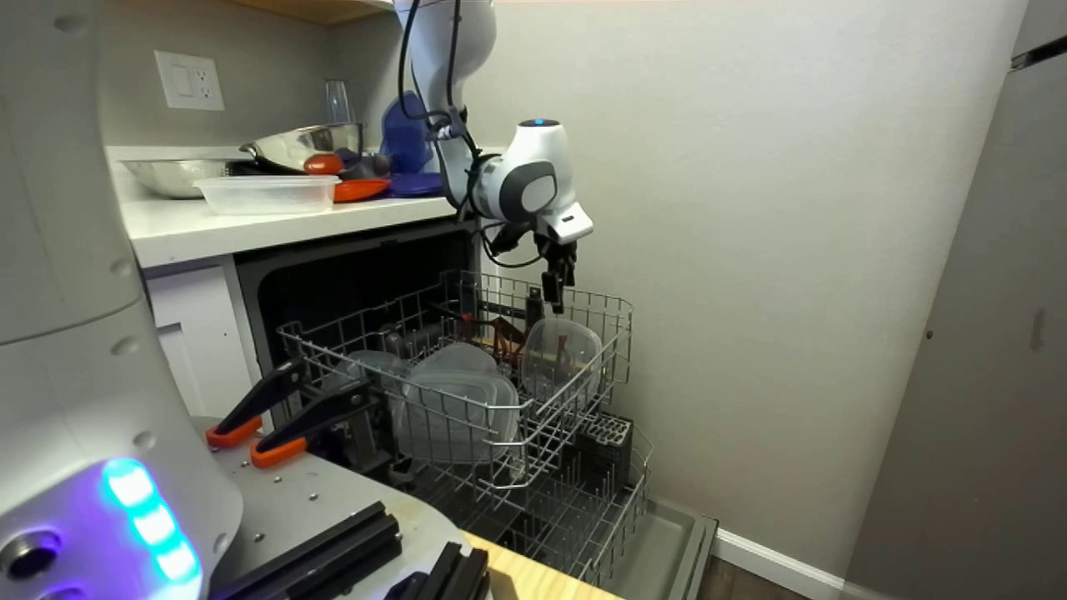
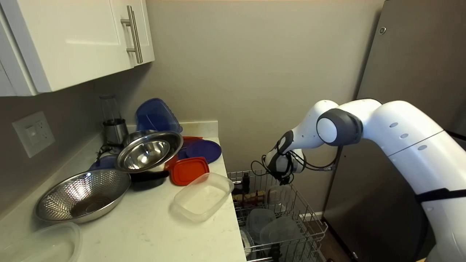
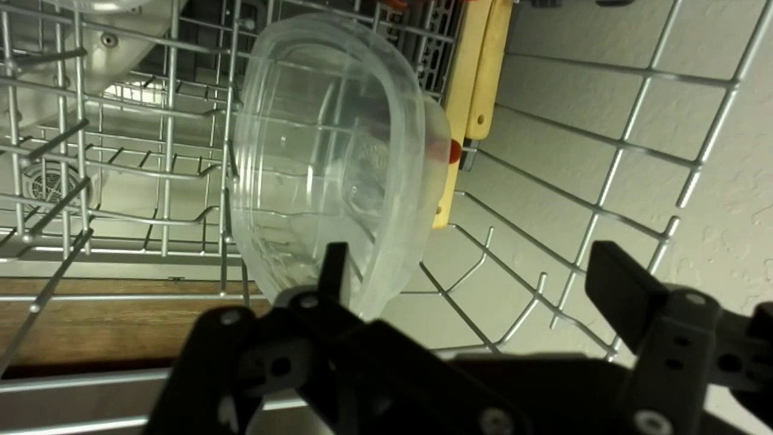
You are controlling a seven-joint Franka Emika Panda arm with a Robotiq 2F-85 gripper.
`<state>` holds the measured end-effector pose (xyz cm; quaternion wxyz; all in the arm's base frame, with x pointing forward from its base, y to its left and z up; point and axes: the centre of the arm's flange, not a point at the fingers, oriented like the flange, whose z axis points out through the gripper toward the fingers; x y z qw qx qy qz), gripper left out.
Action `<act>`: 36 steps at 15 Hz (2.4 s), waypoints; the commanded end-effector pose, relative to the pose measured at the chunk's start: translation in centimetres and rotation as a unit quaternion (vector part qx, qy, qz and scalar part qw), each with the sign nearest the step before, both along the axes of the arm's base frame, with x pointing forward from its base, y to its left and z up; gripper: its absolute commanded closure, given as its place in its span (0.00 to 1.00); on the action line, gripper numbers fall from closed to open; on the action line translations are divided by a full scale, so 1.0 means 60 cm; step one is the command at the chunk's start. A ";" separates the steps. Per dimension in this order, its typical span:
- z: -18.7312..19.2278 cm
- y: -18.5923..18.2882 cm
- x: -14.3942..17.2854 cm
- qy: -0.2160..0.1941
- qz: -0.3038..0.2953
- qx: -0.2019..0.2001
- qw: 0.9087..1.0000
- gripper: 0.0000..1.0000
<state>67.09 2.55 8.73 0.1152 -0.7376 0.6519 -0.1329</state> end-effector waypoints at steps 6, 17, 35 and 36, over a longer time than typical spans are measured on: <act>-0.040 -0.012 -0.005 -0.017 -0.013 -0.031 0.999 0.00; -0.091 0.009 0.003 -0.058 -0.010 -0.004 0.998 0.00; -0.044 0.017 0.015 -0.097 -0.003 -0.044 0.994 1.00; -0.025 0.020 0.020 -0.100 0.002 -0.052 0.994 0.98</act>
